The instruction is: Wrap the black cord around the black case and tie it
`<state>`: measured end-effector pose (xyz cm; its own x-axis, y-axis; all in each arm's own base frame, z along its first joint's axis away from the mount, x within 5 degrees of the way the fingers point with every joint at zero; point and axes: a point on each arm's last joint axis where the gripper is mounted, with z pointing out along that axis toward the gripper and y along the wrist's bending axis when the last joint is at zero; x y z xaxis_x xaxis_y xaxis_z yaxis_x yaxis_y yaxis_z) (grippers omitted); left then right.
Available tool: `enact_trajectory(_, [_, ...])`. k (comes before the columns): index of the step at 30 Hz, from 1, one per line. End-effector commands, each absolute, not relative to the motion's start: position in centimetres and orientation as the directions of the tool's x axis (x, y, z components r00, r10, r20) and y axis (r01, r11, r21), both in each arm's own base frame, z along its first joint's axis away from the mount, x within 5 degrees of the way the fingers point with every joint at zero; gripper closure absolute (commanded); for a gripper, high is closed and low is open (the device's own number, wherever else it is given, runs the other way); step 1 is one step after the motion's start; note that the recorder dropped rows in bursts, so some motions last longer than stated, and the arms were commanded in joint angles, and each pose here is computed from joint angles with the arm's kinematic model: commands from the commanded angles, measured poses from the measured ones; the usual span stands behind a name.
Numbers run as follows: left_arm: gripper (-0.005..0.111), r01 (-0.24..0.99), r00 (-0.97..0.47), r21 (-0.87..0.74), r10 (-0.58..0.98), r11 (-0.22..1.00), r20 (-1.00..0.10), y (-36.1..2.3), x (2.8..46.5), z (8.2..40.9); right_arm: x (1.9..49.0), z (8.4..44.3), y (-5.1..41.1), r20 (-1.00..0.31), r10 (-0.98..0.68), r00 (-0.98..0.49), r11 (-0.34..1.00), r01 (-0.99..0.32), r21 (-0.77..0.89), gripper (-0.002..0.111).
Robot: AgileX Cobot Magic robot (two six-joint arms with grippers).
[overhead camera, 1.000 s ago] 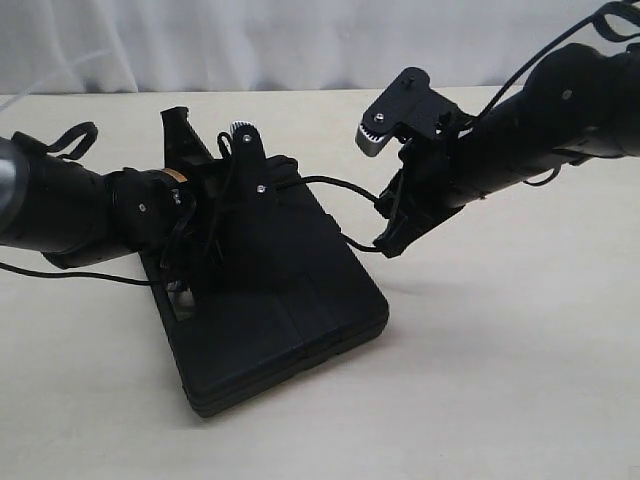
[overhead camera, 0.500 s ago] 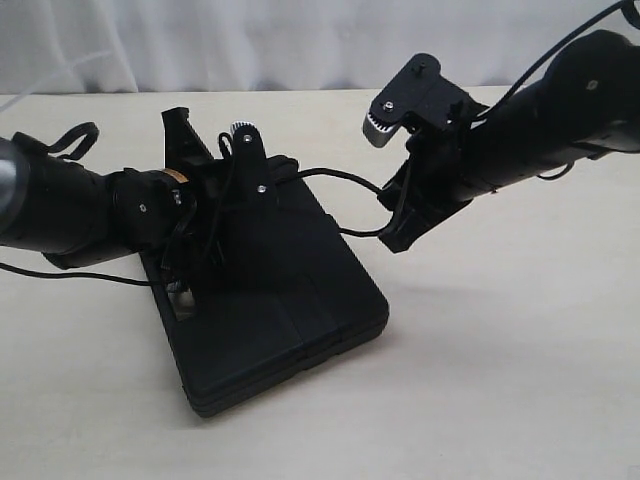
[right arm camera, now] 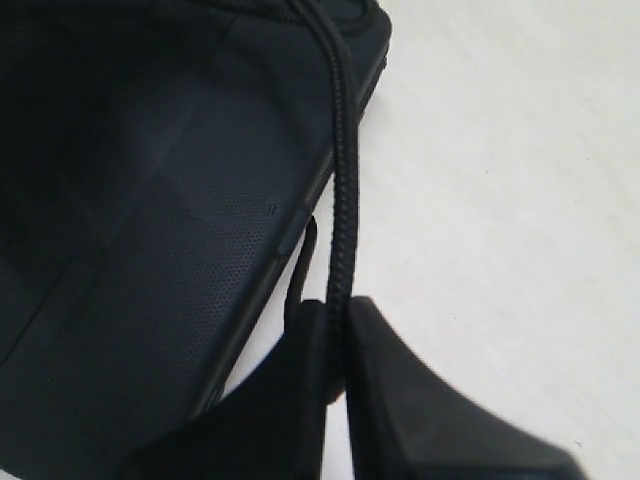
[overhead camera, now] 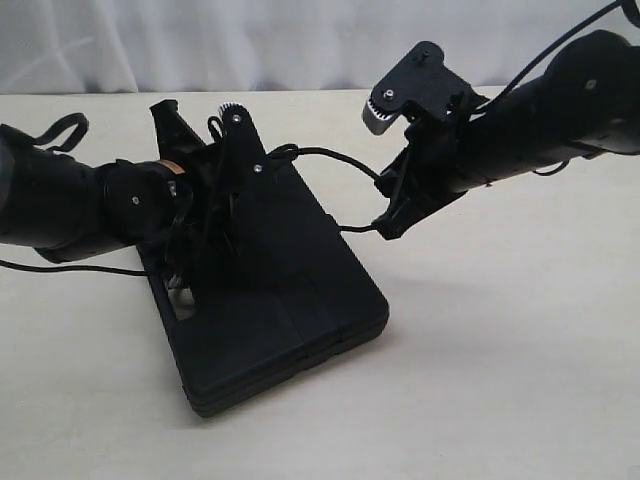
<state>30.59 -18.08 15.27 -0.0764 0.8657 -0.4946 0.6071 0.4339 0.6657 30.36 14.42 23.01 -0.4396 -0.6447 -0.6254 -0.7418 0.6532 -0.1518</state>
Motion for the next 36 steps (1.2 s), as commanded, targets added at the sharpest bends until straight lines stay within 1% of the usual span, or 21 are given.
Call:
enact_trajectory(1, [0.107, 0.624, -0.065, 0.646, 0.853, 0.44, -0.518, -18.2, 30.3, 15.9, 30.5, 22.3, 14.5, -0.615, -0.648, -0.448, 0.653, -0.743, -0.148, 0.104])
enact_trajectory(7, [0.107, 0.623, -0.077, 0.636, 0.845, 0.455, -0.529, -18.2, 30.3, 15.9, 30.7, 21.6, 14.6, -0.603, -0.653, -0.459, 0.652, -0.745, -0.14, 0.104])
enact_trajectory(12, [0.107, 0.563, -0.093, 0.648, 0.818, 0.513, -0.568, -18.0, 30.7, 16.4, 30.5, 21.3, 14.6, -0.583, -0.662, -0.471, 0.643, -0.757, -0.119, 0.104])
enact_trajectory(22, [0.107, 0.572, -0.095, 0.641, 0.818, 0.512, -0.568, -18.1, 30.6, 16.3, 30.4, 21.1, 14.6, -0.571, -0.668, -0.477, 0.637, -0.763, -0.109, 0.104])
enact_trajectory(26, [0.107, 0.576, -0.084, 0.629, 0.804, 0.522, -0.589, -18.2, 30.6, 16.6, 30.4, 21.1, 14.6, -0.571, -0.668, -0.477, 0.637, -0.763, -0.109, 0.104])
enact_trajectory(30, [0.107, 0.575, -0.062, 0.604, 0.766, 0.552, -0.64, -18.5, 30.4, 17.5, 30.4, 21.1, 14.6, -0.571, -0.668, -0.477, 0.637, -0.763, -0.109, 0.104])
enact_trajectory(36, [0.107, 0.58, -0.046, 0.606, 0.765, 0.544, -0.643, -18.6, 30.3, 18.1, 30.4, 21.0, 14.6, -0.566, -0.67, -0.479, 0.635, -0.766, -0.103, 0.104])
